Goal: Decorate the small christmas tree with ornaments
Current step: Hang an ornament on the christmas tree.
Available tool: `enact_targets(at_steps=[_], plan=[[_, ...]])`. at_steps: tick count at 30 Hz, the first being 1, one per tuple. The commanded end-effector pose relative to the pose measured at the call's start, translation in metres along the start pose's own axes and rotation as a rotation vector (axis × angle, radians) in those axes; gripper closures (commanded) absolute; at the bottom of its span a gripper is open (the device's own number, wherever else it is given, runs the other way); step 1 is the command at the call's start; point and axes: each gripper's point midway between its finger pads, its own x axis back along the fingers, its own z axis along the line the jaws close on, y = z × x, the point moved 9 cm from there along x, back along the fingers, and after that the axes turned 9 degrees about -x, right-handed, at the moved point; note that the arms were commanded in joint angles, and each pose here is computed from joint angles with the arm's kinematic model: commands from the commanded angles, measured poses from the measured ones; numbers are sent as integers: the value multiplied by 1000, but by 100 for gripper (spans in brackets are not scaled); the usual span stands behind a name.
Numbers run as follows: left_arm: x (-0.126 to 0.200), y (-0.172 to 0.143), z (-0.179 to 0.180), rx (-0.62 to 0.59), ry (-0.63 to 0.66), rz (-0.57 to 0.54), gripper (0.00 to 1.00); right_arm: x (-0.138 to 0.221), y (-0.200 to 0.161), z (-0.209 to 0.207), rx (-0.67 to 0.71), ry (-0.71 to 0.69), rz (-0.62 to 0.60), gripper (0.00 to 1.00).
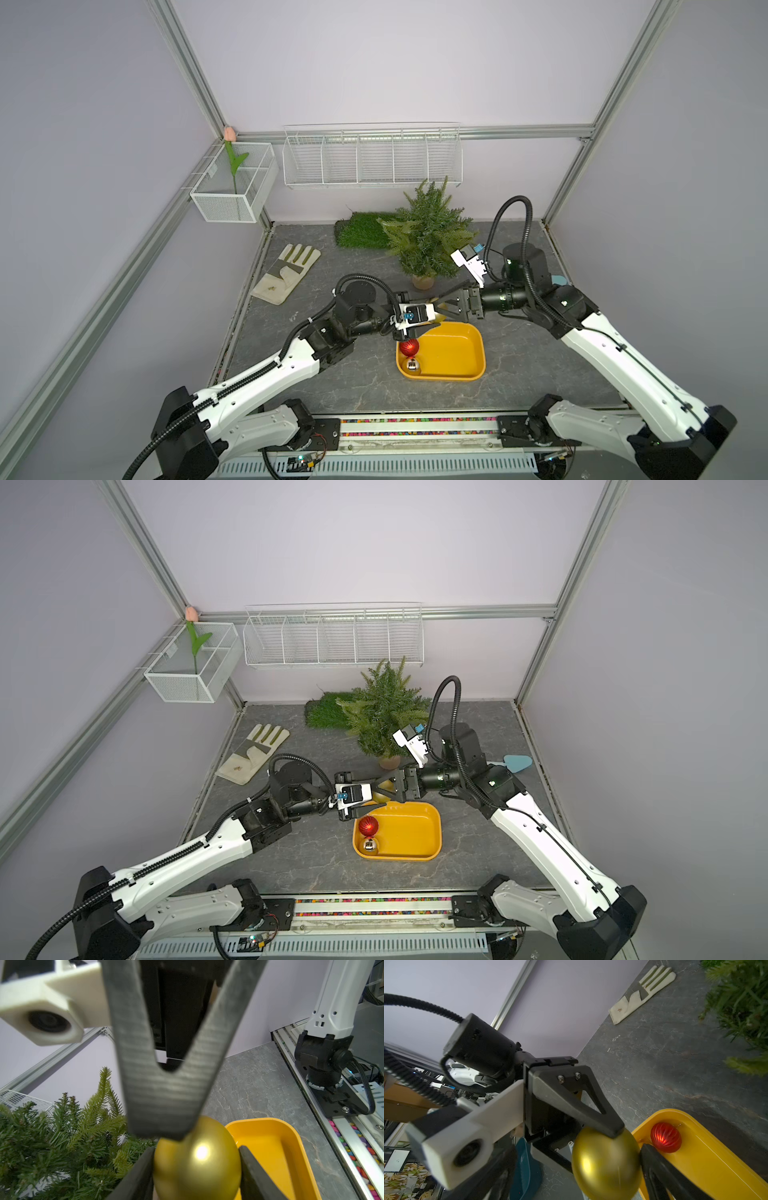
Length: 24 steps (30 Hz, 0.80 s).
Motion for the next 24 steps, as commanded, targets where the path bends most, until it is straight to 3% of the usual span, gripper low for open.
enact_targets(at_steps=[1, 8, 17, 24], plan=[[5, 16, 14, -71, 83, -77, 51, -6, -14, -16, -49, -84, 62, 8], [3, 17, 16, -65, 93, -89, 51, -8, -11, -10, -66, 20, 38, 23], [-1, 12, 12, -61, 64, -71, 50, 1, -4, -7, -61, 8, -39, 25], [-1, 11, 14, -61, 76, -66, 50, -2, 0, -6, -81, 56, -54, 36]])
